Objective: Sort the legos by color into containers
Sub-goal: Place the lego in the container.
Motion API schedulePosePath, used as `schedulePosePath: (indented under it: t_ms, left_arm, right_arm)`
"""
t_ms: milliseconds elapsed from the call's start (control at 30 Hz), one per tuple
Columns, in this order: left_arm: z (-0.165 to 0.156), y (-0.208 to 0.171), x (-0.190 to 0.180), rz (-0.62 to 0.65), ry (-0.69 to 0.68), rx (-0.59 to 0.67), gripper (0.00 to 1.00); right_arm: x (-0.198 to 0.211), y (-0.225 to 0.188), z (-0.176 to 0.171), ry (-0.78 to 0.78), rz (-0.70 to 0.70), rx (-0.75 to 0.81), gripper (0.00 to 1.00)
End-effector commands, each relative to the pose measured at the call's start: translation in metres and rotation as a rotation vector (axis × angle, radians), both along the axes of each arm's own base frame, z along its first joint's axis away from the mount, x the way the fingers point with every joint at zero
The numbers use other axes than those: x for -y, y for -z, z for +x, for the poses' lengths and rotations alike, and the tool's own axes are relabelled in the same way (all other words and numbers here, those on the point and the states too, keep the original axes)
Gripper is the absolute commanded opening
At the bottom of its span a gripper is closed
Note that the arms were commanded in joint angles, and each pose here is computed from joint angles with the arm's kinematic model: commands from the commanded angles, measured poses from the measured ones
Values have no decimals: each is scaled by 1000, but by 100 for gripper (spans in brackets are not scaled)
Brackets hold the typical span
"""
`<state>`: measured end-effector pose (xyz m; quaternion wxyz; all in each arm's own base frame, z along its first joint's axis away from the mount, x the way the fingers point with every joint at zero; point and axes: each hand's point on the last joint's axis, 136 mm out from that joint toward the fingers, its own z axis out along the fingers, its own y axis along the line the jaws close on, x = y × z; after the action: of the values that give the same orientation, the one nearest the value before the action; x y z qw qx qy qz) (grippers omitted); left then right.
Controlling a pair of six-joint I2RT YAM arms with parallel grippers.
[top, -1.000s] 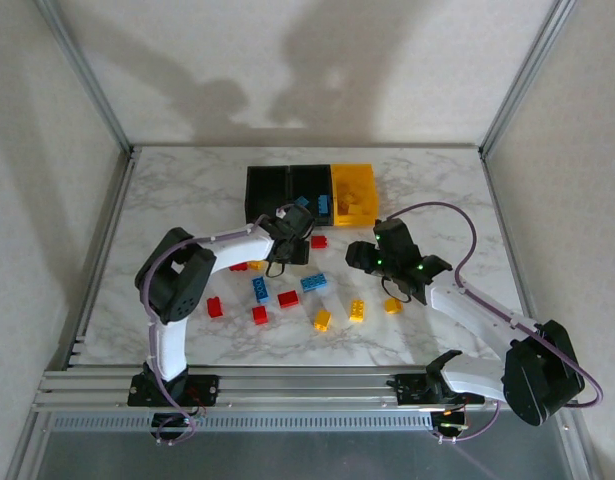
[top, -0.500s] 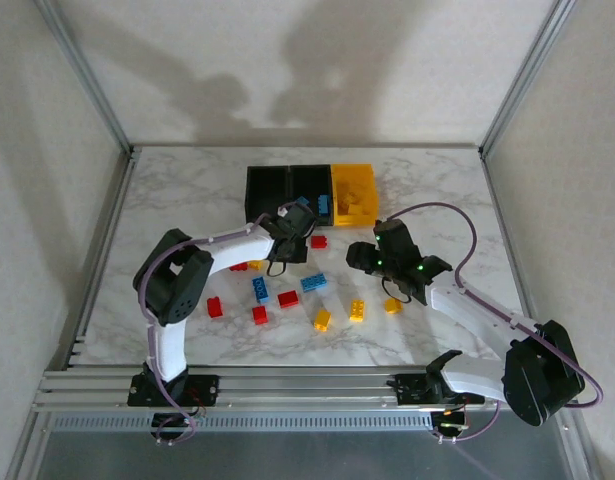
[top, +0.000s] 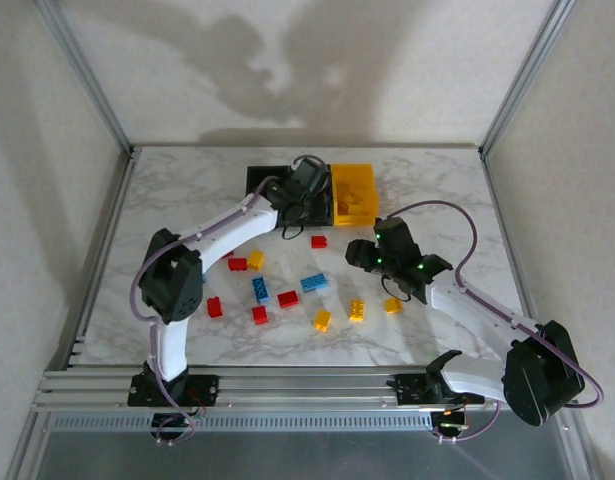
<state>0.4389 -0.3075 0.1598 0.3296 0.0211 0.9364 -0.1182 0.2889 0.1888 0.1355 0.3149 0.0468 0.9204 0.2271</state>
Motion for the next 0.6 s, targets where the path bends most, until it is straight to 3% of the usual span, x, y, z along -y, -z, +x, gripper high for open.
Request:
schedulePosePath:
  t_ms: [0, 233, 567]
  left_arm:
    - [11, 29, -9, 98, -22, -69, 20]
    - [45, 47, -5, 126, -76, -69, 21]
    - [68, 77, -12, 138, -129, -90, 23]
  right_arm:
    - [2, -4, -1, 12, 3, 32, 56]
    - [6, 1, -3, 18, -15, 24, 56]
    - [6, 1, -1, 20, -21, 23, 56]
